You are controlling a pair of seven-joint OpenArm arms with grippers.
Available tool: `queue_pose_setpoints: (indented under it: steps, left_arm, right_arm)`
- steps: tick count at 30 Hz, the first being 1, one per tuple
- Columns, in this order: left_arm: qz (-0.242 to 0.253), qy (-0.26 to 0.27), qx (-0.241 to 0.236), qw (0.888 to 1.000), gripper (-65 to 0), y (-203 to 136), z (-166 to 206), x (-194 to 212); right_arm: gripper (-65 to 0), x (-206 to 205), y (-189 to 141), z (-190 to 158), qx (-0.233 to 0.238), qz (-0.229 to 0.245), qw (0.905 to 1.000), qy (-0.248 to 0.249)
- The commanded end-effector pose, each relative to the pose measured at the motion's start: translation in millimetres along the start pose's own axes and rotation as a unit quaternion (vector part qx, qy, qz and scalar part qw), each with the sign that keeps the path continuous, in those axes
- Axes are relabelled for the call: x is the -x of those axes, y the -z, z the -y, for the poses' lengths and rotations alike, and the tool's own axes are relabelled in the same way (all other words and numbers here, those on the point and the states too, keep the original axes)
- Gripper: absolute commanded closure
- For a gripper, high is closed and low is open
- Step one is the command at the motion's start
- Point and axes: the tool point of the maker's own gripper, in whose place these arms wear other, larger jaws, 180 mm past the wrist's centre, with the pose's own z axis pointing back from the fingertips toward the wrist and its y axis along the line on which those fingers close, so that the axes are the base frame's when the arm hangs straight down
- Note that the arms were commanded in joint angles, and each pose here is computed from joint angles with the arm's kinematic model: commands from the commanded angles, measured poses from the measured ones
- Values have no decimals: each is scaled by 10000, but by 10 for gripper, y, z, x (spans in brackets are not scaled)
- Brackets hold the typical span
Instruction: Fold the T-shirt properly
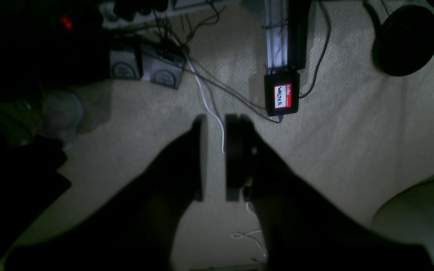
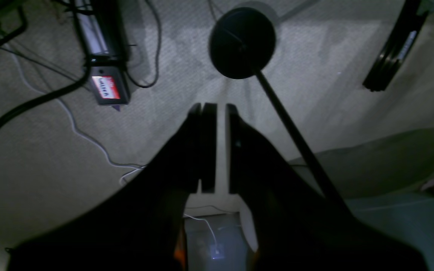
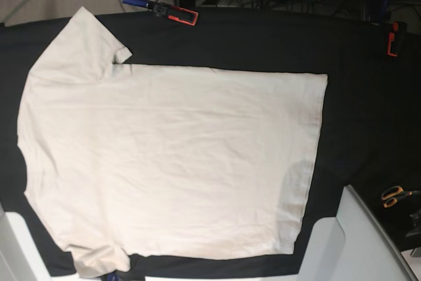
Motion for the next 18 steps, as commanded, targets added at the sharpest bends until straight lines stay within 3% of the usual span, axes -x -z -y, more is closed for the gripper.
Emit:
queue_pose_setpoints:
  steps: [1,8,14,17,18]
  left_arm:
    - [-32,-15,2,10000,-91,-20,8,64]
    - [209,-705,-332,9967,-86,-16,-228,-69]
    - [397,-670,-383,9962,-81,-41,-308,-142]
    - [374,-670,-381,9963,0,-40,-307,-134]
    - [374,-671,-381,9963,0,-38,-308,-141]
  right_arm:
    - [-48,21,-1,81,77,4,10000,28]
    - [-47,-122,-45,82,90,446,9990,-20]
    - [-42,-155,-99,83,96,664,9977,-69]
    - [-42,-176,-92,72,88,656,9978,-65]
    - [-42,-148,-85,69,84,610,9981,-70]
